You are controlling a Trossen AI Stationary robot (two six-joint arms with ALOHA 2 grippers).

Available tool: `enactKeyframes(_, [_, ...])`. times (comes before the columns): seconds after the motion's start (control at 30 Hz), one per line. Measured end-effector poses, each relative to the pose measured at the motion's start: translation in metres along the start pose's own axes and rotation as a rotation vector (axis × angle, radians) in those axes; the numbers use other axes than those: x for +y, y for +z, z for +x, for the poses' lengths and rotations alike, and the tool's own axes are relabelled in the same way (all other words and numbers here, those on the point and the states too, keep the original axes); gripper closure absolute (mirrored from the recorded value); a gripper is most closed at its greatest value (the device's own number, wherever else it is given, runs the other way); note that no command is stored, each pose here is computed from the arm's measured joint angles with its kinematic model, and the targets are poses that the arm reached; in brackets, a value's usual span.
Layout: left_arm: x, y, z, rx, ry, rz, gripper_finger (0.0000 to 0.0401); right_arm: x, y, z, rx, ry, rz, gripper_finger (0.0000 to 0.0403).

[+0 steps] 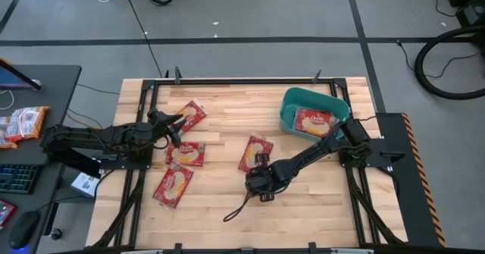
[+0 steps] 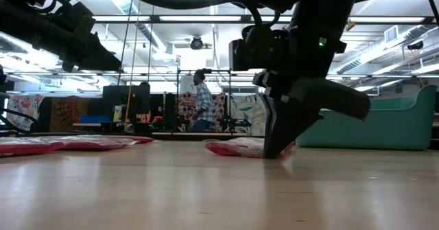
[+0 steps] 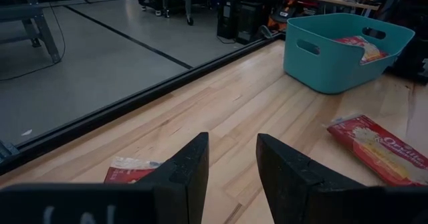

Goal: Sort popcorn bags into baskets
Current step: Put the red popcorn bag into the green container

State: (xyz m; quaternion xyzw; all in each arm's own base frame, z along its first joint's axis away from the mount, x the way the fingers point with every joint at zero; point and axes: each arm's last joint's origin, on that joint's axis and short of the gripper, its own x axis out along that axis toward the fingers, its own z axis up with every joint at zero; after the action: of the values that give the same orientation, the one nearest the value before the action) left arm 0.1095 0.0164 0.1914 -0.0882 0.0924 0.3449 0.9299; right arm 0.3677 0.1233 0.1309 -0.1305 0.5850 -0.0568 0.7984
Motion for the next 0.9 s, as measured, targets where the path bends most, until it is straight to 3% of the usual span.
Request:
enactKeyframes(0.13, [0.0, 0.0, 0.0, 0.0, 0.0, 0.0, 0.0271, -0.011, 0.007, -0.019, 0.037, -0.028, -0.034, 0.0397])
enactKeyframes(0.43, [0.0, 0.0, 0.0, 0.0, 0.0, 0.002, 0.0271, -0.042, 0.013, -0.081, 0.053, -0.212, -0.021, 0.0398])
enactKeyframes(0.9, [0.0, 0.0, 0.0, 0.0, 0.0, 0.001, 0.0271, -0.091, -0.021, -0.164, -0.009, -0.305, 0.356, 0.0399])
